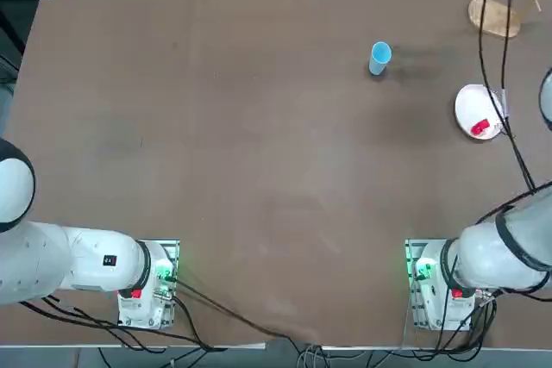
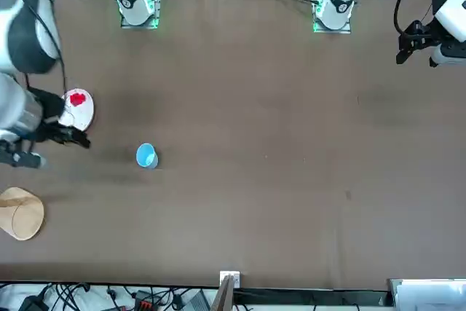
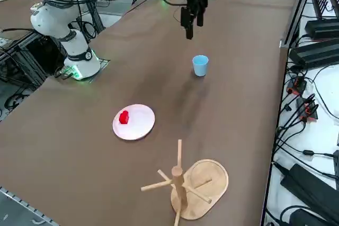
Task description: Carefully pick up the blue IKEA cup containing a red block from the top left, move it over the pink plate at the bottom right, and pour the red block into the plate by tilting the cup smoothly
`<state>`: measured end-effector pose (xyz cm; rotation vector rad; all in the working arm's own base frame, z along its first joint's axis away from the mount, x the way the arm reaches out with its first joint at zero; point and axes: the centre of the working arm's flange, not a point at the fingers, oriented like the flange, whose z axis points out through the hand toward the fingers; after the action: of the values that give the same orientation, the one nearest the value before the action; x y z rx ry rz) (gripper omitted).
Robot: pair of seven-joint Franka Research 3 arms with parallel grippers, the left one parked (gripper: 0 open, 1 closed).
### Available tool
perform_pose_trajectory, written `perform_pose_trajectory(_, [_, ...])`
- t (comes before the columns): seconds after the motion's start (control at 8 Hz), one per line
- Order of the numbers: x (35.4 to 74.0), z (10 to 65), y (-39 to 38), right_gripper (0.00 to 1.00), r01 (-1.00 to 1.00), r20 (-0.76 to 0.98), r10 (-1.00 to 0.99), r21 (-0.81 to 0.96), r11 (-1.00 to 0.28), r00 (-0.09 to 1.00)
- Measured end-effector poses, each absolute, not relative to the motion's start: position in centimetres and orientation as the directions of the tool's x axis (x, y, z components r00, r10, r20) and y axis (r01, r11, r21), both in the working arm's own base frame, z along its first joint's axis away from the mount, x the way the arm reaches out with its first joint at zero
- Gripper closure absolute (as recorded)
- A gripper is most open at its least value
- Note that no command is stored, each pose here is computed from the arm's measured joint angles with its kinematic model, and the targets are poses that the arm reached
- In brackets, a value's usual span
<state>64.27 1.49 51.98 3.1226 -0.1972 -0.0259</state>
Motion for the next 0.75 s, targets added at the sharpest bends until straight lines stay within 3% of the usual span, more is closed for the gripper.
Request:
perform_pose_trajectory(0.38, [59.9, 58.8, 1.4, 0.0, -0.171, -0.016, -0.171, 0.006, -0.985, 0.985])
perform_pose_trajectory(0.75, [57.6, 60.6, -0.7, 0.0, -0.229, -0.018, -0.229, -0.038, -0.973, 0.973])
